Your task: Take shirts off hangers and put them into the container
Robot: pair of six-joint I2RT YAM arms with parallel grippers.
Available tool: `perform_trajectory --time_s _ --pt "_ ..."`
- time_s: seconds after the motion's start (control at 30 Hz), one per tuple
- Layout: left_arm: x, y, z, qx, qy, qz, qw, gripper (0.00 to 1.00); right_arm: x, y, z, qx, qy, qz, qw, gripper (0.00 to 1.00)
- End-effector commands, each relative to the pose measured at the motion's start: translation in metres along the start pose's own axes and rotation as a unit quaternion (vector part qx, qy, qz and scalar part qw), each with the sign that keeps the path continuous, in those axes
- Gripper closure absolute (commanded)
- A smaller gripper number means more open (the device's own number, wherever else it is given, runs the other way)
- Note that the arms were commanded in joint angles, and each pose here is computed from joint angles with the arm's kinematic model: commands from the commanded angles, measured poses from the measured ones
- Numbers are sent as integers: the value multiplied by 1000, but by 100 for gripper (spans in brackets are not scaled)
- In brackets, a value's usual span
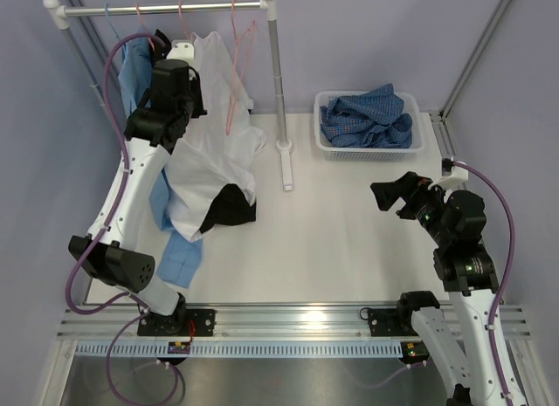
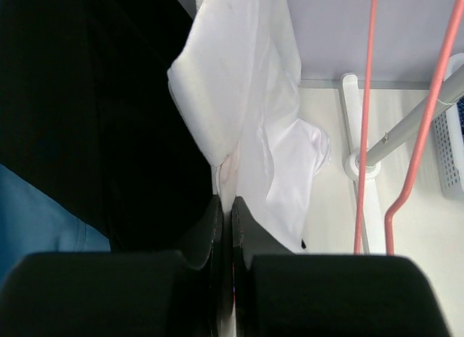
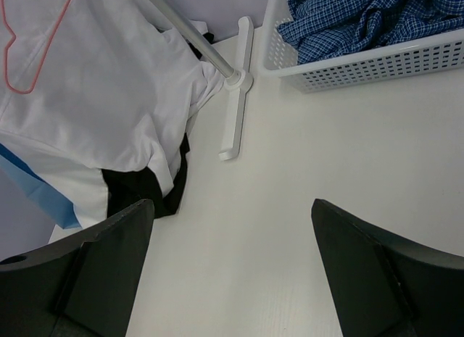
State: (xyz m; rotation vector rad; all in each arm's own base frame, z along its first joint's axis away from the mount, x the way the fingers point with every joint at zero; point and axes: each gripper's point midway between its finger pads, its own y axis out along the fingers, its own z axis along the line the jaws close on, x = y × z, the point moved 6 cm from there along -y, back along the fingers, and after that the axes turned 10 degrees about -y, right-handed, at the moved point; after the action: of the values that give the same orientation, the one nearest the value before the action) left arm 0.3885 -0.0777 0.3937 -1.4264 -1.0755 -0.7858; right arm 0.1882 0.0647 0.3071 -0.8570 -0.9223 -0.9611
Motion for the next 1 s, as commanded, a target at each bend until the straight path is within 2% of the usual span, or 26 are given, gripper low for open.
perform_trajectory --time_s 0.0,0.4,0.67,0.77,0.8,0.83,0.9,0.97 --pt "25 -10 -5 -23 -15 -38 999 100 1 -1 2 5 -12 -8 1000 0" --pt "79 -75 0 -50 -38 -132 989 100 2 -2 0 -2 -12 -10 1000 0" --pt "87 -105 2 -78 -41 -156 984 100 0 -1 0 -1 -11 -9 1000 1" --pt "69 -108 2 -93 -48 -135 985 100 0 -1 -1 -2 -10 -8 1000 0" --pt "66 -121 5 -101 -50 -138 984 100 -1 0 -1 -1 -10 -7 1000 1" --pt "48 -114 6 -103 -47 -114 987 100 -1 0 -1 -1 -9 -7 1000 1" --pt "36 -132 12 -114 -53 -113 986 100 -1 0 0 3 -9 -6 1000 0" --pt "8 -129 18 -108 -53 -84 989 100 -1 1 0 3 -9 -7 1000 1"
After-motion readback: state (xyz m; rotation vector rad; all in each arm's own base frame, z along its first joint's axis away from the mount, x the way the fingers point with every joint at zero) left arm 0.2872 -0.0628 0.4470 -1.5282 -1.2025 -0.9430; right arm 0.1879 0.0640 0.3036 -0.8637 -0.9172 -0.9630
